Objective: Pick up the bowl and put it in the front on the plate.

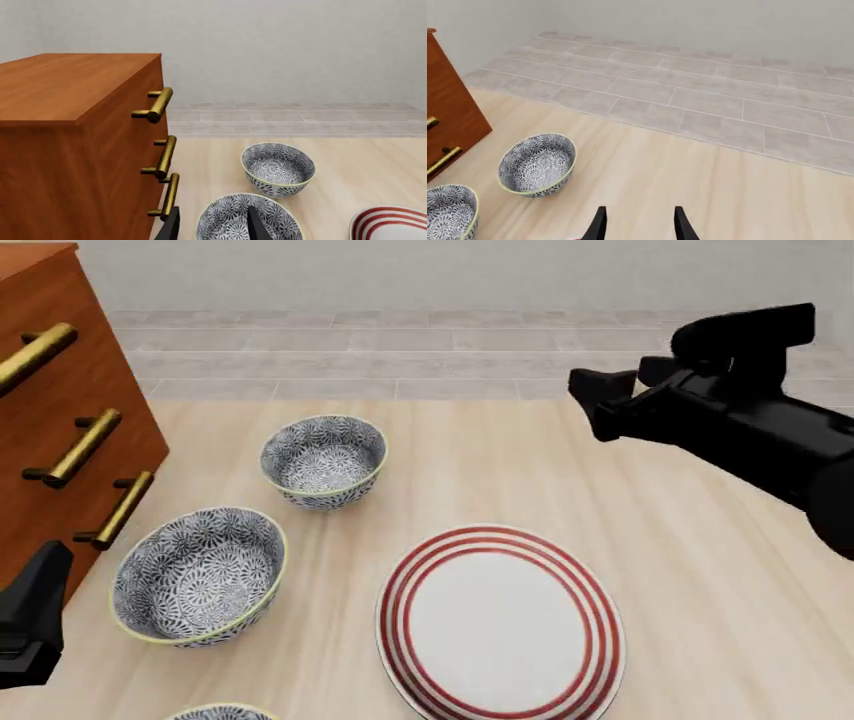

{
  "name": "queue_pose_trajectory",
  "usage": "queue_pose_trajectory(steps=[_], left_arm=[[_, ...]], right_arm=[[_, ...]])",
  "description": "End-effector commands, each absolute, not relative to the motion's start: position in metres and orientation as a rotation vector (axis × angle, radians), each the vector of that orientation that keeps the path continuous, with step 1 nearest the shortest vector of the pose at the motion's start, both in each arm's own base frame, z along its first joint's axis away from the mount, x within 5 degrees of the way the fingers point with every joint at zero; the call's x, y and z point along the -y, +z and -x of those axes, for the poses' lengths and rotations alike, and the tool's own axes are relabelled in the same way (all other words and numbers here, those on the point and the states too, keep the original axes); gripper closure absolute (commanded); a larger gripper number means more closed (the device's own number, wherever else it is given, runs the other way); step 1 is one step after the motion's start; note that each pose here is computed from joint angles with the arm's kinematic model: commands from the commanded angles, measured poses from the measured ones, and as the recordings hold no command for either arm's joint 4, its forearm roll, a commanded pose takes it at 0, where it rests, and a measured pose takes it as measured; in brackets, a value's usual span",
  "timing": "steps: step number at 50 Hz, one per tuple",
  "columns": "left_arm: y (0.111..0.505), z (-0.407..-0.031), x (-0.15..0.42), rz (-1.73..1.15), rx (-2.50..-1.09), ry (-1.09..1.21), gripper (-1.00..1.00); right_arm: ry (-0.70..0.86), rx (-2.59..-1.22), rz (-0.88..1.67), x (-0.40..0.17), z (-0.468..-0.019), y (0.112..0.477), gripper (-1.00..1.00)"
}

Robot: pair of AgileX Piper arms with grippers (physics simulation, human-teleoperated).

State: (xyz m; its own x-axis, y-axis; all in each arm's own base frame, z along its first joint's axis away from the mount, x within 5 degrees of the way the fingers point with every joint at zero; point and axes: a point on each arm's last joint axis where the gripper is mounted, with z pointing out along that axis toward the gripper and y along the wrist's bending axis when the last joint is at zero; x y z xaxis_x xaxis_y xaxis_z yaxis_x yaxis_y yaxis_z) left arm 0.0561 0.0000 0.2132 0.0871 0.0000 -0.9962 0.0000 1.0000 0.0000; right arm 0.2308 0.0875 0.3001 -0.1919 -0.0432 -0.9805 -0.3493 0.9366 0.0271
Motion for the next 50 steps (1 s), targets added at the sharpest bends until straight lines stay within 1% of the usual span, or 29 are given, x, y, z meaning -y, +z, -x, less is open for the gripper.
queue_pose_trajectory(steps=[1, 13, 20, 26, 42, 50], left_arm=[[0.213, -0.056, 0.0, 0.0, -1.484, 0.0, -1.0], [0.213, -0.056, 0.0, 0.0, -1.484, 0.0, -1.0], [0.213, -0.056, 0.0, 0.0, -1.484, 0.0, -1.0], [0.213, -0.056, 0.0, 0.0, -1.484, 0.0, -1.0], [0.213, -0.056, 0.0, 0.0, -1.484, 0.0, -1.0], [0.213, -0.056, 0.0, 0.0, -1.484, 0.0, -1.0]], right_arm=[[0.347, -1.816, 0.337, -0.117, -0.254, 0.304, -1.0], [0.371, -1.859, 0.384, -0.141, -0.274, 0.313, -1.0], [0.375, -1.909, 0.422, -0.159, -0.291, 0.307, -1.0], [0.378, -1.926, 0.44, -0.169, -0.301, 0.305, -1.0], [0.469, -1.993, 0.429, -0.203, -0.308, 0.301, -1.0], [0.509, -2.005, 0.43, -0.22, -0.311, 0.302, -1.0]])
